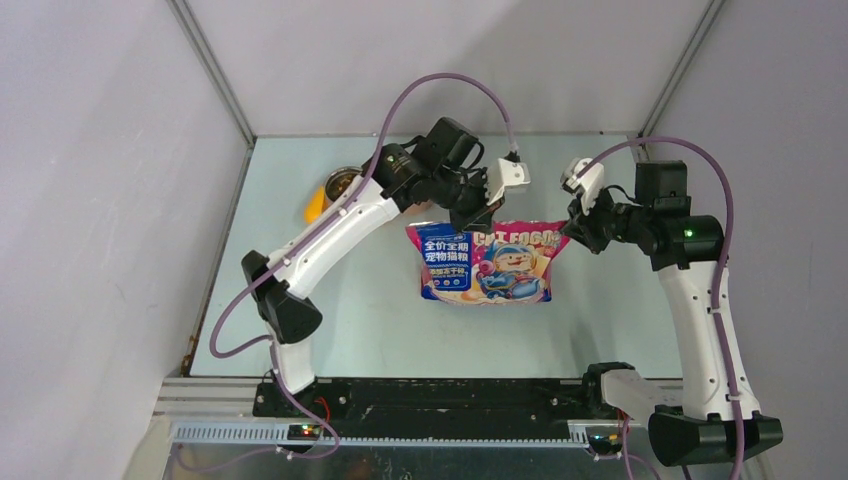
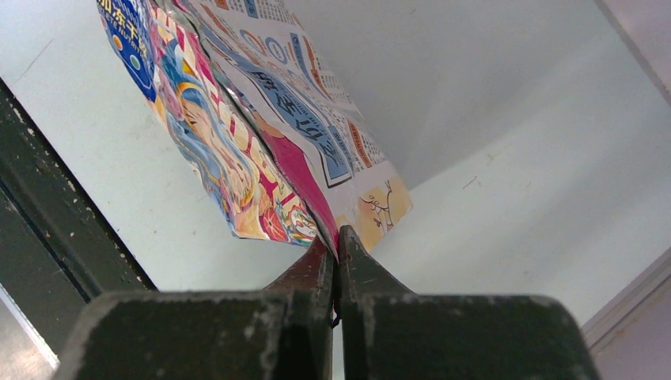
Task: Serve the pet food
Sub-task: Close the pet food bag at the center of the board.
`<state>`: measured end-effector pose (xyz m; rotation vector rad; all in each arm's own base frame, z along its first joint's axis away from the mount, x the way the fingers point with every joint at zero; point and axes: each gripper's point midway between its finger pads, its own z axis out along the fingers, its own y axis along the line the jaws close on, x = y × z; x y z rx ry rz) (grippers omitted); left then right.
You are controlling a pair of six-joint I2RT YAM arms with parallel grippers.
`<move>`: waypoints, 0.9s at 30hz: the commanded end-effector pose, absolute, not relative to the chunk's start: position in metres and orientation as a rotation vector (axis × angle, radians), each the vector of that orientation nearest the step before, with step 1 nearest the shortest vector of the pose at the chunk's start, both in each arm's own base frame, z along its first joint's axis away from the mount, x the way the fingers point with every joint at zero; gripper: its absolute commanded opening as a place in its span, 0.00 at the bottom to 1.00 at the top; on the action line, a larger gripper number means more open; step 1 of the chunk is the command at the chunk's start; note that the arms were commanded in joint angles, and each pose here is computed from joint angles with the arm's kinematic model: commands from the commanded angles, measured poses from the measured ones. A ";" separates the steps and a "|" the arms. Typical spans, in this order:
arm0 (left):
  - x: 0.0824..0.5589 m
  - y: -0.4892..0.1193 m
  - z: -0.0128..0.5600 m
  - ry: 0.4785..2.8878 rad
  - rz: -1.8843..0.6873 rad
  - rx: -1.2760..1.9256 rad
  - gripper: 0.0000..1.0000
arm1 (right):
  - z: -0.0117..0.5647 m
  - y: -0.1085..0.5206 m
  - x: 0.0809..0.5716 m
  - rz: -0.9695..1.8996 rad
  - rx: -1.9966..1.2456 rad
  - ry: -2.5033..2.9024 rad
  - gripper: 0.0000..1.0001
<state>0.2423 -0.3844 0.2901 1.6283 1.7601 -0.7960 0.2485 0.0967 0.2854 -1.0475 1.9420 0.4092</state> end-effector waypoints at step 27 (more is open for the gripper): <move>0.242 -0.291 0.308 1.779 -0.773 1.646 0.04 | 0.328 0.097 0.281 0.325 -0.944 1.775 0.00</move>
